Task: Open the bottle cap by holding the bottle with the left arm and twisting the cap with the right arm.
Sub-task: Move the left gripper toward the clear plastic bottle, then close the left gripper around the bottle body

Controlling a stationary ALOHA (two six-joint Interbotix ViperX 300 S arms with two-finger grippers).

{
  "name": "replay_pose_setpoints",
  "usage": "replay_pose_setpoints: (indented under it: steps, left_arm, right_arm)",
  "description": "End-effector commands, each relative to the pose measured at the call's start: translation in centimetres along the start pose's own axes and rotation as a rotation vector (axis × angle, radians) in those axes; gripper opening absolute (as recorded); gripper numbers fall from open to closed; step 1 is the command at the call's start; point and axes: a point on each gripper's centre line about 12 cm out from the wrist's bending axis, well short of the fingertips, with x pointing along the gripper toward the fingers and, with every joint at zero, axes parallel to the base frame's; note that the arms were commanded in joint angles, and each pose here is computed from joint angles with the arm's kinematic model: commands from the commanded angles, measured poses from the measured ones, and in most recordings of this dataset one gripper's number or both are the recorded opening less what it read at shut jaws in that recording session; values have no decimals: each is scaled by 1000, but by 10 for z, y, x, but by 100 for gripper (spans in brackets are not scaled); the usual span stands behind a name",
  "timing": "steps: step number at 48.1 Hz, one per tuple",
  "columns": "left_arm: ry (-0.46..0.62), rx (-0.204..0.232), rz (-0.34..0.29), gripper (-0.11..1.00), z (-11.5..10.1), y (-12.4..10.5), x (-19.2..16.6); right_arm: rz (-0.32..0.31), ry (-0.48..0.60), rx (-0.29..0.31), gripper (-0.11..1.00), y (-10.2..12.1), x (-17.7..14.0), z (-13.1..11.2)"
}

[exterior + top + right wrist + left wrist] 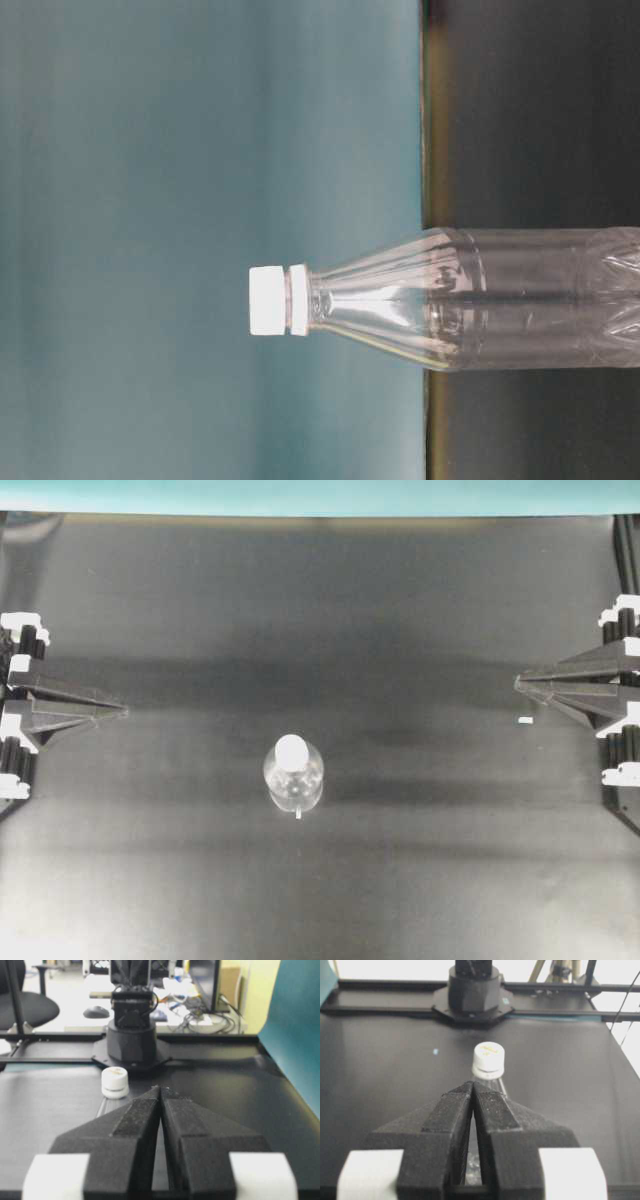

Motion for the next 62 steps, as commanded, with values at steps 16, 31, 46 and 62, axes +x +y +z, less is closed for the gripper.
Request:
replay_pose_setpoints:
  steps: [16,31,46,62]
  left_arm:
    - [-56,46,-23,9,44,-4,48]
    - [-151,25,-45,52,45,-10,97]
    - [-19,-20,-62,93,3,-16,145]
    - [168,-25,-58,96,-72,-16,163]
  right_arm:
    - [-14,161,83,0,-1,27,6]
    - [-16,201,91,0,-1,35,1]
    - [-11,205,94,0,0,34,2]
    - [-20,243,155,0,0,33,-3]
